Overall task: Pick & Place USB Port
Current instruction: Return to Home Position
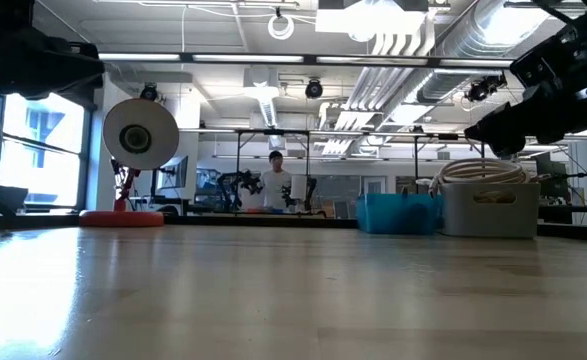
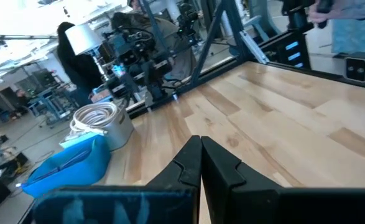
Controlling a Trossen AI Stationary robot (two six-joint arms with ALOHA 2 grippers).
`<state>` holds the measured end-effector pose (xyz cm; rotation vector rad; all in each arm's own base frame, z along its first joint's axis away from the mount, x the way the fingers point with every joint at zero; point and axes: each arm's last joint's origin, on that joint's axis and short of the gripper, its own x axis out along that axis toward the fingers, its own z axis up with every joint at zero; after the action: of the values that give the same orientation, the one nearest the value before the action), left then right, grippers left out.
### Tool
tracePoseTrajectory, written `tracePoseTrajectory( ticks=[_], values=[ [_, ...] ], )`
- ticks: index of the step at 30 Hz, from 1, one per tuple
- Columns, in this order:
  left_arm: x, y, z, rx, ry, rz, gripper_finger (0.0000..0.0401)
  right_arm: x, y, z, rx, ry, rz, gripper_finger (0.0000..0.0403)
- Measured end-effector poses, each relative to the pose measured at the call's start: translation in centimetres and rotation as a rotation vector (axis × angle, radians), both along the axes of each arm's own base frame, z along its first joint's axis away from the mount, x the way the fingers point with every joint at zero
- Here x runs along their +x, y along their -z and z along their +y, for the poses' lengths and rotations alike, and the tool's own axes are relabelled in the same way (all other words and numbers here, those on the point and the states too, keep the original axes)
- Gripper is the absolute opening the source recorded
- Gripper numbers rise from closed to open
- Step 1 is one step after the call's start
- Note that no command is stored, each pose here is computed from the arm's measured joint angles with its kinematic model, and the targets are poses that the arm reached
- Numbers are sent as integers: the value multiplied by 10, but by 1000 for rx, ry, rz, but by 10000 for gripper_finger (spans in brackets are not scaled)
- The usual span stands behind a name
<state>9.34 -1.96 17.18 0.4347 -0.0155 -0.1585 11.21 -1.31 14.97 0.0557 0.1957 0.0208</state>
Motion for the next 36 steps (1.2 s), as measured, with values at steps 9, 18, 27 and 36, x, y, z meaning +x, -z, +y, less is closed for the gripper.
tracePoseTrajectory(
  ticks=[9, 18, 27, 36],
  values=[
    [0, 0, 0, -4, 11, 3, 1, -6, -8, 1, -13, -5, -86, 119],
    [0, 0, 0, -18, -14, 2, 1, -8, -11, 2, -20, -7, -127, 119],
    [0, 0, 2, -22, -54, -4, 1, -11, -15, 2, -30, -5, -156, 119],
    [0, 0, 2, -23, -58, -4, 1, -15, -19, 2, -17, 23, -123, 119]
  ],
)
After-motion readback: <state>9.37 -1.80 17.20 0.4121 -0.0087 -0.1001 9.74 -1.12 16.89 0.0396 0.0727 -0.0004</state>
